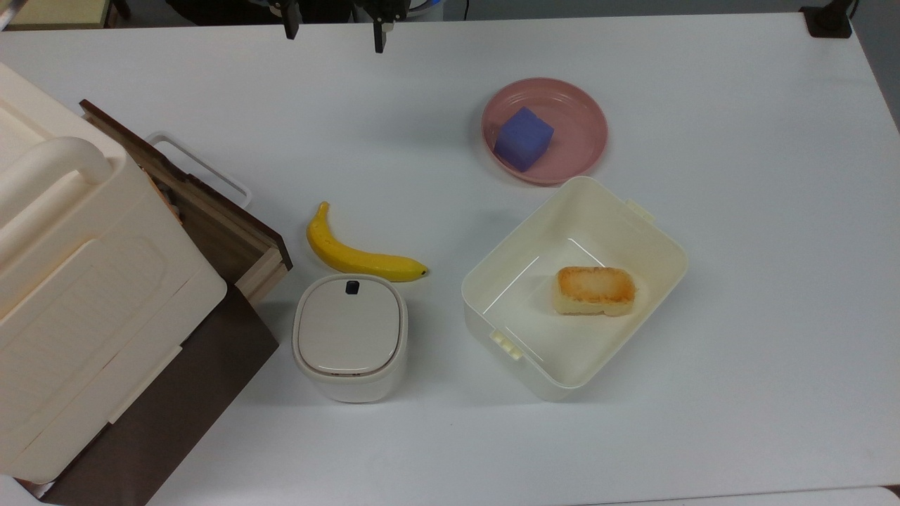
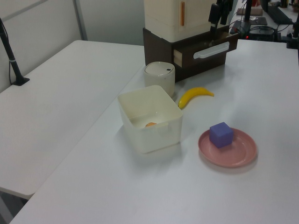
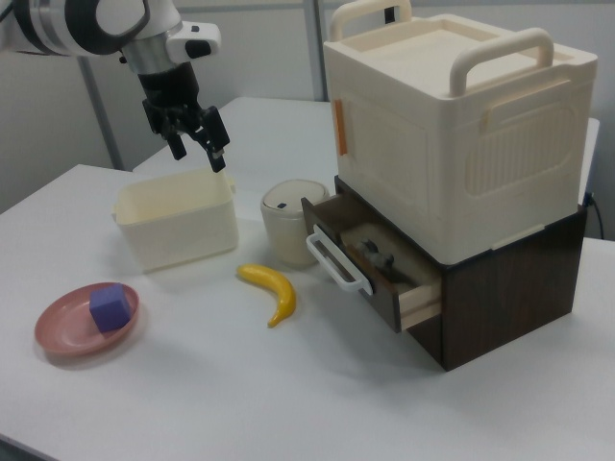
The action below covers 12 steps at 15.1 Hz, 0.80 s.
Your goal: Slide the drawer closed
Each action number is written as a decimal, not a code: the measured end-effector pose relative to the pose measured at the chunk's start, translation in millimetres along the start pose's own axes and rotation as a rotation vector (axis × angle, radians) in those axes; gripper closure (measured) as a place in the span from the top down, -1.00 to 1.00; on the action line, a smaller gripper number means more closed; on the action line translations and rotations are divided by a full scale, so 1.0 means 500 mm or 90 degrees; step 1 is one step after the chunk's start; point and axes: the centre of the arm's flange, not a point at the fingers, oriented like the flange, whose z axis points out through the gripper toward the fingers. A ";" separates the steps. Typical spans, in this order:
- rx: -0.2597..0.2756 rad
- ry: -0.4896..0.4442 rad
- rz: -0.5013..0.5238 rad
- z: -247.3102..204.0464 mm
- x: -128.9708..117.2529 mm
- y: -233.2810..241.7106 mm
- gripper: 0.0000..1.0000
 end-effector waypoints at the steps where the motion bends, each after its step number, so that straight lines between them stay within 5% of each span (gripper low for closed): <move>1: 0.000 0.000 0.000 0.000 0.000 0.000 1.00; 12: 0.000 0.003 0.000 -0.004 0.001 0.000 1.00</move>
